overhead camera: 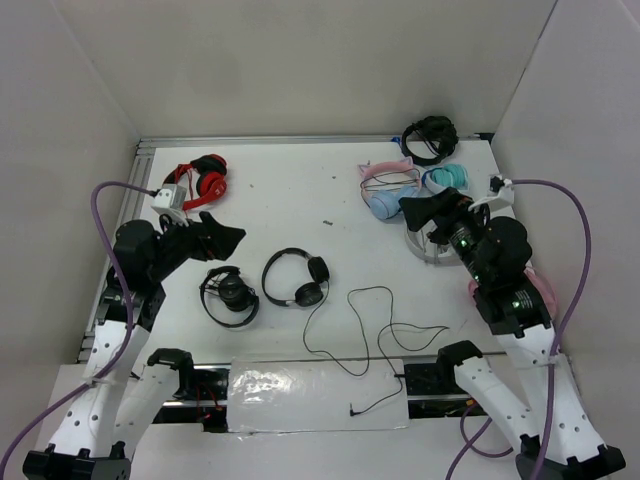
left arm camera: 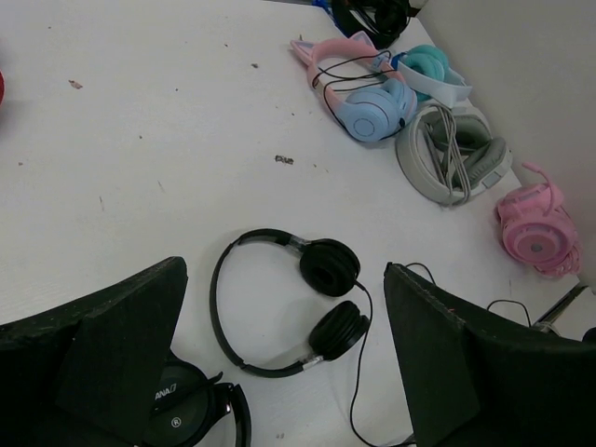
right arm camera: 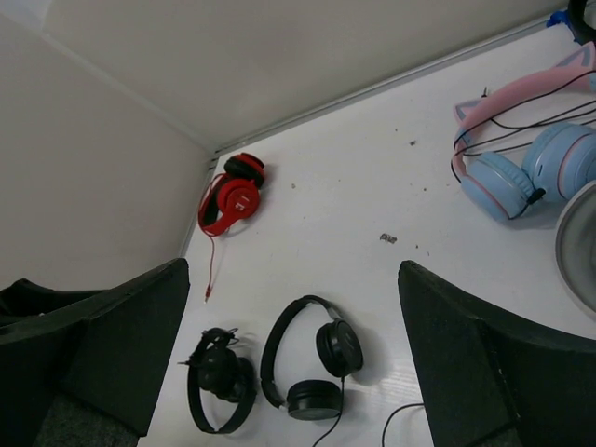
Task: Wrap the headphones
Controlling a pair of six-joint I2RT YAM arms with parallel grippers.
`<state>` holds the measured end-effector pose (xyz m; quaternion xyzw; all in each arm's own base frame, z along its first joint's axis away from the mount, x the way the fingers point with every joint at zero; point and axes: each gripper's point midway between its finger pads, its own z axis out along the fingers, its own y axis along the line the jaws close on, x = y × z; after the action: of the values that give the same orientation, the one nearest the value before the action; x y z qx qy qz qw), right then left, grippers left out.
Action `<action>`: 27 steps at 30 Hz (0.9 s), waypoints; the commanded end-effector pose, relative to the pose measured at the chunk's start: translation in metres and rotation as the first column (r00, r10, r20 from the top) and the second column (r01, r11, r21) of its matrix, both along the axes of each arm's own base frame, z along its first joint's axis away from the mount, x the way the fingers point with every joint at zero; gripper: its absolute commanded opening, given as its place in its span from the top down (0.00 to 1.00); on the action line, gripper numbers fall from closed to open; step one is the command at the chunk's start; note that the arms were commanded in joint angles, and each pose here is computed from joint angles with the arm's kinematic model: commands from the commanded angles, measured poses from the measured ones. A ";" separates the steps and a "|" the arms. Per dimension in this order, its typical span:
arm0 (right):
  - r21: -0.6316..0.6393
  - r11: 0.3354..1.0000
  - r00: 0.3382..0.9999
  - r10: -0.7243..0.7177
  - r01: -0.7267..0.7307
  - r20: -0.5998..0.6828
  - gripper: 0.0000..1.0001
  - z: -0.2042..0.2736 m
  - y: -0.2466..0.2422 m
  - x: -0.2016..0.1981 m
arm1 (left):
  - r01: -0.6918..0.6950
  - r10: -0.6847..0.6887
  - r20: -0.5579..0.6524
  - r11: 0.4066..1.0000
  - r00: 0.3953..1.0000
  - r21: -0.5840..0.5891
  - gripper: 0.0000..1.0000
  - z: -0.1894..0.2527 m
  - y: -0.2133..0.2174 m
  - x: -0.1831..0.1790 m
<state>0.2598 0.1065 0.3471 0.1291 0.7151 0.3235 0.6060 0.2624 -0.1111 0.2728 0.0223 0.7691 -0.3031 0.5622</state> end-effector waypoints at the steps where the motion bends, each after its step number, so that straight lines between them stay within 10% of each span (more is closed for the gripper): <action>1: -0.032 0.999 1.000 0.027 -0.028 -0.011 0.01 -0.002 0.005 0.002 | 0.027 -0.026 0.022 0.999 0.999 -0.021 0.01 0.010 -0.004 -0.004; 20: -0.528 0.748 0.863 0.116 -0.402 -0.492 0.00 -0.205 0.151 0.060 | 0.017 -0.024 -0.161 0.999 0.987 -0.045 0.01 -0.034 -0.008 -0.002; 27: -0.490 0.693 0.797 0.206 -0.529 -0.568 0.00 -0.248 0.190 0.047 | 0.028 -0.035 -0.220 0.999 0.975 -0.036 0.01 -0.048 -0.010 0.003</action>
<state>0.2940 0.2754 0.0780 -0.1512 0.9323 0.1074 0.3106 0.2636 -0.1170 0.2226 -0.0134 0.8219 -0.3176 0.4727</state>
